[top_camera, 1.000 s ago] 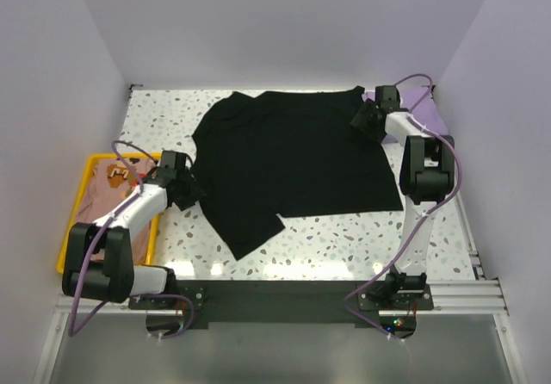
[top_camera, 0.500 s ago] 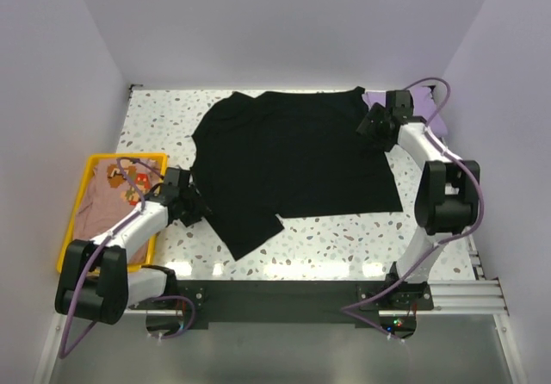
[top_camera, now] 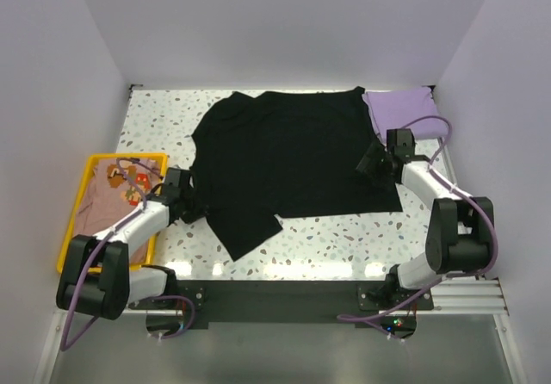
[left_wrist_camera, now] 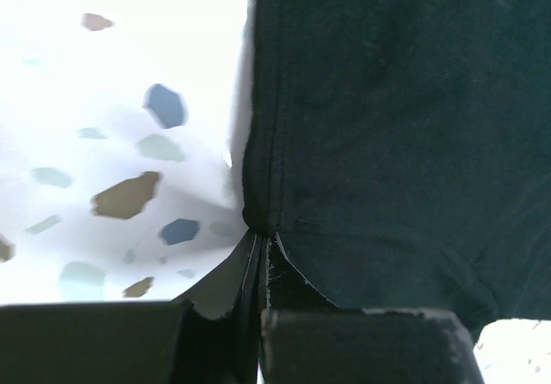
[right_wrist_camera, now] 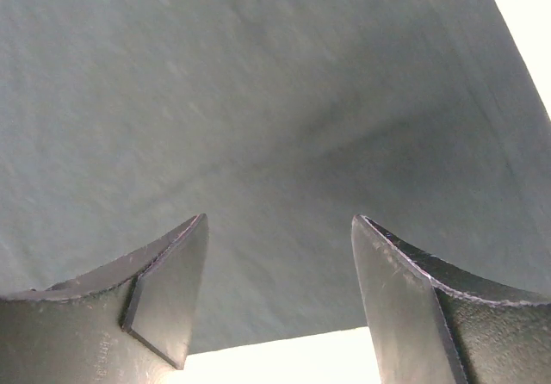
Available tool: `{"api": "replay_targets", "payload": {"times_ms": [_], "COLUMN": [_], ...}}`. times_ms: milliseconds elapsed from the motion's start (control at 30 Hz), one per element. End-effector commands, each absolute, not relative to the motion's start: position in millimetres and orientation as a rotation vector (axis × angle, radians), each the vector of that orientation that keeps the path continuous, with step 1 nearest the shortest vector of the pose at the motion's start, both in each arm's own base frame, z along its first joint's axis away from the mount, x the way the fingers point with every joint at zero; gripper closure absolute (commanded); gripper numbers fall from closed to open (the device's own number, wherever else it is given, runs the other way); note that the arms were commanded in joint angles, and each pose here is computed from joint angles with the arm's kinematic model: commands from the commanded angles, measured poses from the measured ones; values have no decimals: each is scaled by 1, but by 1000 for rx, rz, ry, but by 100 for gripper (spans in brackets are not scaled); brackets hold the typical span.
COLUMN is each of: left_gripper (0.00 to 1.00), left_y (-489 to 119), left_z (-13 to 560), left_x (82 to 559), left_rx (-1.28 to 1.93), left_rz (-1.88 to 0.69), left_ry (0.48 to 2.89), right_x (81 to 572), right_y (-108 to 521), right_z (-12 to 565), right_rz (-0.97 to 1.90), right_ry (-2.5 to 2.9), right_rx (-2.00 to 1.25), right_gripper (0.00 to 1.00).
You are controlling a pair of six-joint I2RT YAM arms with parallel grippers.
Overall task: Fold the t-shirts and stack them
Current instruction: Flatten the tshirt out
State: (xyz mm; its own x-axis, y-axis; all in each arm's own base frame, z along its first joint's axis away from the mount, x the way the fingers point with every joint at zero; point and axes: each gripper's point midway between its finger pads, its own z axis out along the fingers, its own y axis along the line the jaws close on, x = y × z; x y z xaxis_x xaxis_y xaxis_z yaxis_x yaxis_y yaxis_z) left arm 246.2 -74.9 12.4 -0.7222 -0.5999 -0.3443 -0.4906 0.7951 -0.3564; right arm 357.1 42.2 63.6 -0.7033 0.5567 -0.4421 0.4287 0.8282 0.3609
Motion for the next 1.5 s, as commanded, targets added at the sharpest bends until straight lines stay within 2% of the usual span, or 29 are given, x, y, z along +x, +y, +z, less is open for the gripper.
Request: {"api": "replay_targets", "payload": {"times_ms": [0,300,433,500,533,567,600,700,1200,1467], "left_gripper": [100,100,100,92,82,78,67,55,54,51], "left_y": [-50,-38,-46,-50,-55,-58,-58,-59,-115,-114], "left_z": [9,34,47,52,56,58,60,69,40,31], "left_x": [232,221,225,227,228,226,224,216,143,135], "left_rx": [-898,-1056,-1019,-973,-945,-926,-922,-897,-782,-790], "left_rz": [-192,-212,-291,-320,-353,-375,-377,-380,-304,-178], "left_ry": [2537,2452,2436,2456,2464,2473,2471,2457,2637,2625], "right_x": [348,303,279,266,259,249,245,231,237,240], "right_y": [44,29,23,20,18,13,12,11,10,15], "right_z": [78,77,66,61,57,51,52,47,48,37], "right_rz": [345,221,162,130,113,71,67,60,65,97], "right_ry": [2416,2445,2503,2513,2523,2527,2514,2522,2518,2578], "right_rx": [708,761,806,822,847,873,887,937,940,921], "right_gripper": [29,26,28,29,30,30,31,34,33,32]}}
